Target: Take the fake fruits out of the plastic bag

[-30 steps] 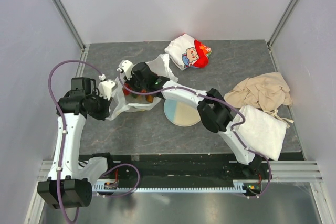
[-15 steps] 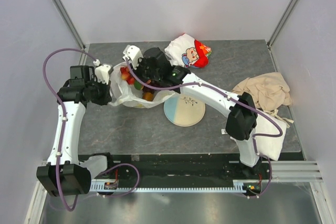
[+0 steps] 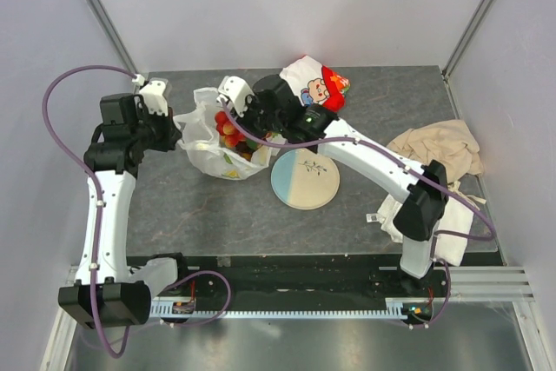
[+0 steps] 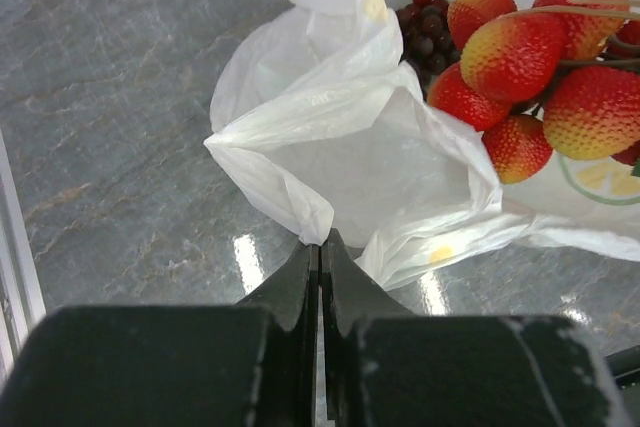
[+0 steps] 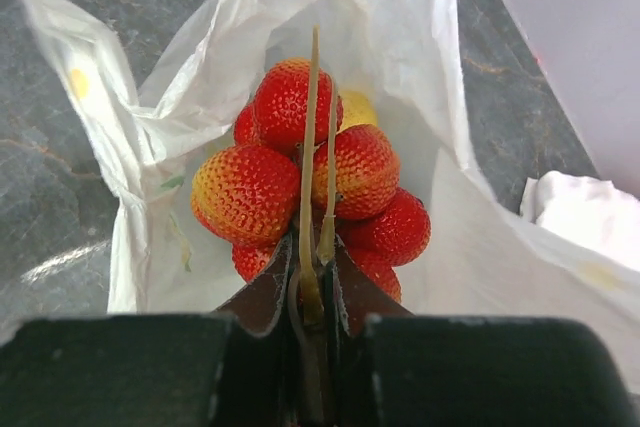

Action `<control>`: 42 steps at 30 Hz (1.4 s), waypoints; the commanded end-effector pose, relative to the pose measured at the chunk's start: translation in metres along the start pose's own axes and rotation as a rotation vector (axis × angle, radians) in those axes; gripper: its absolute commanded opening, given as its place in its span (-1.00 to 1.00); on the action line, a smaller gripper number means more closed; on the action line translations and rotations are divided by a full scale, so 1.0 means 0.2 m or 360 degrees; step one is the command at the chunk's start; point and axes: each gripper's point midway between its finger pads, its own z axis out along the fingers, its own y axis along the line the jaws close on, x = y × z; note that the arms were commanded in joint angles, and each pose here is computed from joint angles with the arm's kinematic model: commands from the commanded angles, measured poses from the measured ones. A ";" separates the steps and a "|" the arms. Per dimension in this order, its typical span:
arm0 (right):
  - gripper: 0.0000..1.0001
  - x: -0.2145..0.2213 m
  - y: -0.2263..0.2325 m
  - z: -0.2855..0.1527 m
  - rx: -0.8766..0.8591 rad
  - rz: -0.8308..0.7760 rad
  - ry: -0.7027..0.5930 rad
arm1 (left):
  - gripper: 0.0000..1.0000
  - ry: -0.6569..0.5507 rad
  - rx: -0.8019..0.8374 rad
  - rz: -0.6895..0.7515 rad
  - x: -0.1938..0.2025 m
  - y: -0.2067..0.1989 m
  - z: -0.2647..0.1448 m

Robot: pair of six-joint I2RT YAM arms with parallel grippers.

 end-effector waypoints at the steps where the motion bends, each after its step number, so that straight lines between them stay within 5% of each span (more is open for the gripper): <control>1: -0.99 -0.29 -0.04 -0.26 -0.0028 -0.0043 -0.0274 | -0.97 -0.0147 0.0110 -0.0044 -0.12 -0.07 -0.02; 11: -1.00 -0.60 -0.24 -0.67 0.0230 0.0234 -0.0590 | -0.97 -0.0081 0.0133 -0.0093 -0.08 -0.06 0.05; 21: -1.00 -0.31 -0.91 -1.12 0.0961 0.0493 -0.0538 | -0.97 -0.0076 0.0115 -0.0106 -0.07 -0.05 0.05; 31: -1.00 0.40 -0.81 -0.84 0.0864 0.0479 -0.0065 | -0.97 -0.0076 0.0122 -0.0101 -0.08 -0.06 0.04; 42: -1.00 0.85 -0.55 -0.42 0.0452 0.0627 0.0235 | -0.97 -0.0061 0.0148 -0.0088 -0.04 -0.08 0.03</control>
